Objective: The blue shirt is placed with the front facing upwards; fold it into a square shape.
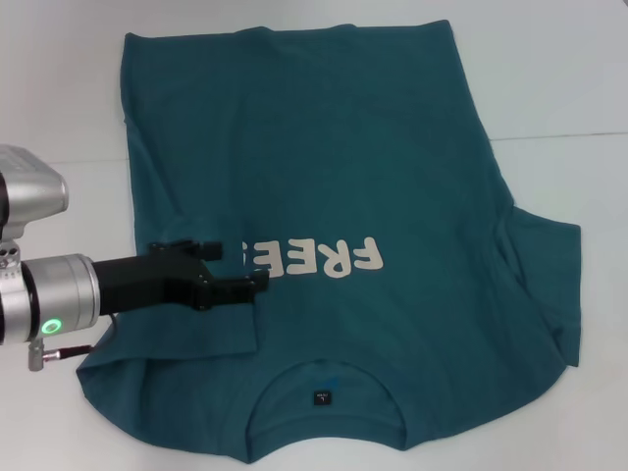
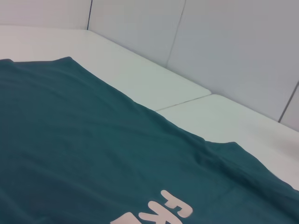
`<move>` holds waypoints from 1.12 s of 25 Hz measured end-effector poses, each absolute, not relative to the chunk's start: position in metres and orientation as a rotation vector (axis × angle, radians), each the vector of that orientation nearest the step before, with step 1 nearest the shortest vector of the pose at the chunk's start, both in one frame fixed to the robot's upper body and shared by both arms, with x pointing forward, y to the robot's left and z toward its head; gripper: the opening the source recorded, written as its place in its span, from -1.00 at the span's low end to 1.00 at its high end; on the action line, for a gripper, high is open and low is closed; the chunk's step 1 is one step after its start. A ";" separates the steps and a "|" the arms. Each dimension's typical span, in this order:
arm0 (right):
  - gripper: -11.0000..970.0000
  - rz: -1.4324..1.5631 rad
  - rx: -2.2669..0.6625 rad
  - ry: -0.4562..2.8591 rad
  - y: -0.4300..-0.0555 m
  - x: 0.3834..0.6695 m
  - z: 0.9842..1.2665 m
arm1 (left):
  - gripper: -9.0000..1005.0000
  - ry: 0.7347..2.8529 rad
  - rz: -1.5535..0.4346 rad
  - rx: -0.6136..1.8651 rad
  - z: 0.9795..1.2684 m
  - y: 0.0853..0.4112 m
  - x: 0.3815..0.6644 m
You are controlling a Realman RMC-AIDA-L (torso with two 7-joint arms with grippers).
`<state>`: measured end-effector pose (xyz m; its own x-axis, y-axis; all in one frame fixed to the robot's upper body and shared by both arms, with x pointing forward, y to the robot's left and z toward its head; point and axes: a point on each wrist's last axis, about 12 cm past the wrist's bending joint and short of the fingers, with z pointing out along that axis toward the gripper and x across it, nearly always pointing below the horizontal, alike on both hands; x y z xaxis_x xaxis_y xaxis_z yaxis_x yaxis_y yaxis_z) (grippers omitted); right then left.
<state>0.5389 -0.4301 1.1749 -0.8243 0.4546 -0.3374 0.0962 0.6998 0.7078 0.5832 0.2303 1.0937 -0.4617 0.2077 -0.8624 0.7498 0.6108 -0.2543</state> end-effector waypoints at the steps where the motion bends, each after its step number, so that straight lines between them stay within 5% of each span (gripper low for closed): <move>1: 0.94 0.964 0.429 2.422 -0.428 0.541 1.172 | 0.84 1.985 -0.800 0.758 1.093 0.230 0.584; 28: 0.94 0.851 0.478 2.568 -0.397 0.572 1.107 | 0.84 2.018 -0.813 0.773 1.074 0.227 0.574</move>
